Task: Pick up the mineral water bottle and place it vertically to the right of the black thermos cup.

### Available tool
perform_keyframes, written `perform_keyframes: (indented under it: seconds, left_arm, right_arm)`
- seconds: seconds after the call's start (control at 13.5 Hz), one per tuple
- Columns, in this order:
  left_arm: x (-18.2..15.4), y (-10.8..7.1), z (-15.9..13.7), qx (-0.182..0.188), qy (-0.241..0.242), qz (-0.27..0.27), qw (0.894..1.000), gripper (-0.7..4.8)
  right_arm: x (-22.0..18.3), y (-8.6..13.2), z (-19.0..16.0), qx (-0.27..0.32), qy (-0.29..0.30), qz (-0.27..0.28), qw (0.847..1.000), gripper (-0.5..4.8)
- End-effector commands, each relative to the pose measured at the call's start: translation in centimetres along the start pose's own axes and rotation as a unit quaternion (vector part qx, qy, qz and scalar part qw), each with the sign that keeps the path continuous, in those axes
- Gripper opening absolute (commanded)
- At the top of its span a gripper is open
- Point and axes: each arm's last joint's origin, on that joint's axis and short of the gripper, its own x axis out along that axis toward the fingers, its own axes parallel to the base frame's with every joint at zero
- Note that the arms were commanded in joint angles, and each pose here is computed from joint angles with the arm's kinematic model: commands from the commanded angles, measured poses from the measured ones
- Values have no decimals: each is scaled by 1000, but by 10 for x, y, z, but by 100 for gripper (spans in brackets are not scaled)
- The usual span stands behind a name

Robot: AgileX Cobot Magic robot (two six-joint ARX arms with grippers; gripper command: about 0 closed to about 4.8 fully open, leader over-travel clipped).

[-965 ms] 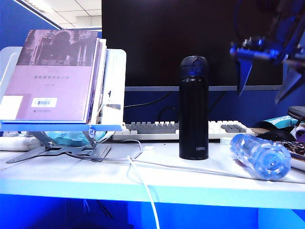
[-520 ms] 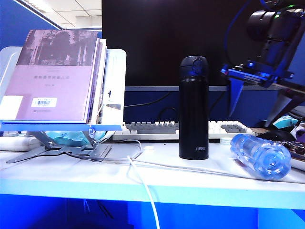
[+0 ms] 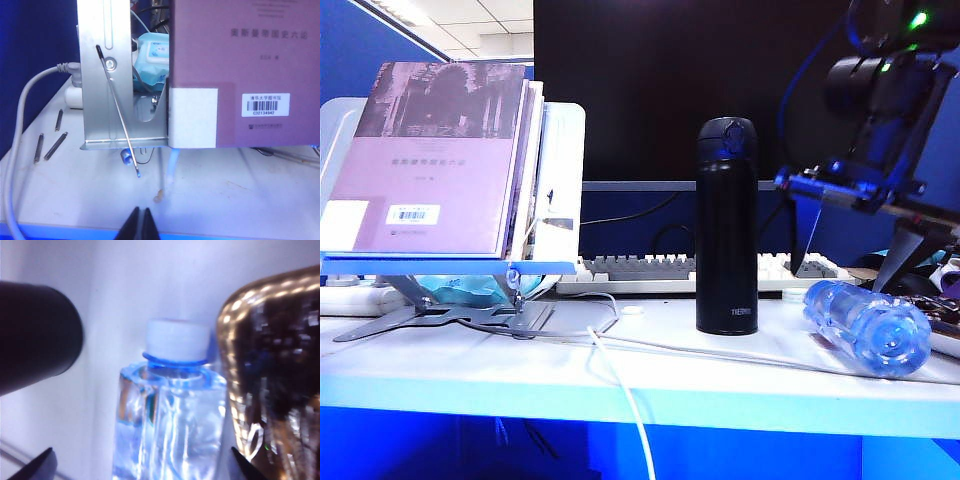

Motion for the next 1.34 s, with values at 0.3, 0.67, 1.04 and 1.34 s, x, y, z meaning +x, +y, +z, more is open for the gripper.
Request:
perform_keyframes:
  seconds: [0.3,0.67,1.04,1.34]
  left_arm:
    - [0,0,-1,2,4,-2,1000,-4]
    - [0,0,-1,2,4,-2,1000,-4]
    - [0,0,-1,2,4,-2,1000,-4]
    - [0,0,-1,2,4,-2,1000,-4]
  right_arm:
    - [13,3,22,11,-2,-8,1000,479]
    - [22,-2,18,10,38,-56,998,479]
    - [20,-6,14,9,52,-117,992,209]
    - [16,-4,23,3,2,-104,995,70]
